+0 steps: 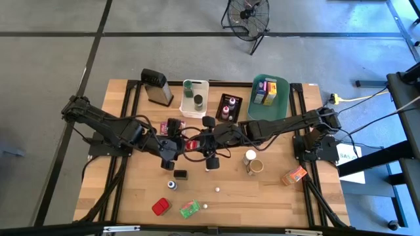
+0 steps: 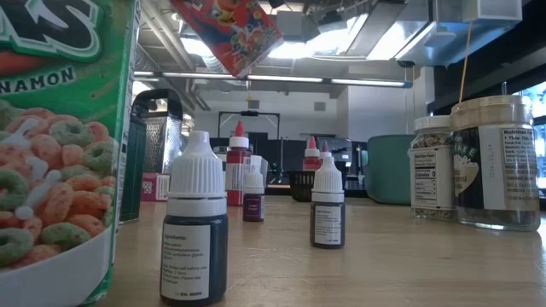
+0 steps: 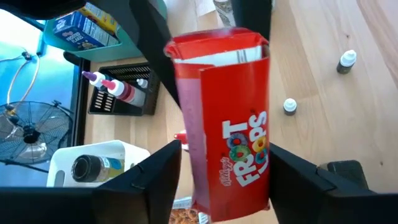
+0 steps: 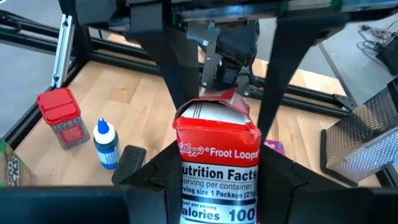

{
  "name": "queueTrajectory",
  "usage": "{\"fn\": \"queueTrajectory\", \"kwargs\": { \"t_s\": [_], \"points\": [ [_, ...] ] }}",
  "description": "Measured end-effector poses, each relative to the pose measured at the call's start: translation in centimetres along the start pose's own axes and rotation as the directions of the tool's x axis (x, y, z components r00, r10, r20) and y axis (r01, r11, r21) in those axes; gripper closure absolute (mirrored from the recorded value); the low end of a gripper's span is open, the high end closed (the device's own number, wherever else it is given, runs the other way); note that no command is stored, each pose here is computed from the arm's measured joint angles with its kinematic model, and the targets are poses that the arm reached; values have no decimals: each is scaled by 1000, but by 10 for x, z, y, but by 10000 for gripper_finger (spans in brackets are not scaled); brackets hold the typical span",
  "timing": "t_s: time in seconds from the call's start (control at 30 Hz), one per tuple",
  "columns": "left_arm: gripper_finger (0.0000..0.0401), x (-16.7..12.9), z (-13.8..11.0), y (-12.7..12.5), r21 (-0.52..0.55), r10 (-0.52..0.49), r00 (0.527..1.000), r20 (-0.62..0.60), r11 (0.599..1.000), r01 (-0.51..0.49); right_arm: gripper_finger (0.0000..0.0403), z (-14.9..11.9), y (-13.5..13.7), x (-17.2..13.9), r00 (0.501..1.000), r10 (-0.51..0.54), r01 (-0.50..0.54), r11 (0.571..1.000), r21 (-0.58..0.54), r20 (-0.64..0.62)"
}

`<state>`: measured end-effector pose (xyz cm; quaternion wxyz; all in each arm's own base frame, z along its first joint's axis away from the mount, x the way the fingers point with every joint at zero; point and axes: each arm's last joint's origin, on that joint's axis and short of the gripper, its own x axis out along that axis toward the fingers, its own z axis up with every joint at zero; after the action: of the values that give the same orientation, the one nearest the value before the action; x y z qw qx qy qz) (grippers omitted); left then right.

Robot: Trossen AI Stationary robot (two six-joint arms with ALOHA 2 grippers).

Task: Pick & Place Kitchen Items
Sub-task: Put the red cereal box into the green bin

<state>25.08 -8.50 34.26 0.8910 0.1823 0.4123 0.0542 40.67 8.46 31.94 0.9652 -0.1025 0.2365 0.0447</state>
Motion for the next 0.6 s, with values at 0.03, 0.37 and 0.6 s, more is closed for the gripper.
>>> {"fn": "queueTrajectory", "kwargs": {
  "t_s": [0.03, 0.37, 0.6],
  "points": [
    [181, 0, 0, 1, -5, 1, 1000, 3, 1000, -1, 257, -1, 0, 0, 1000, 1, -1, 1000, -1, -7],
    [166, 1, 5, 1, 76, 16, 999, 42, 997, -19, 259, -14, 6, -2, 988, -4, 12, 999, 51, -151],
    [164, -2, 5, -4, 96, 2, 999, 48, 995, -7, 259, -17, 10, -19, 971, -32, 68, 987, 146, -238]
  ]
}}
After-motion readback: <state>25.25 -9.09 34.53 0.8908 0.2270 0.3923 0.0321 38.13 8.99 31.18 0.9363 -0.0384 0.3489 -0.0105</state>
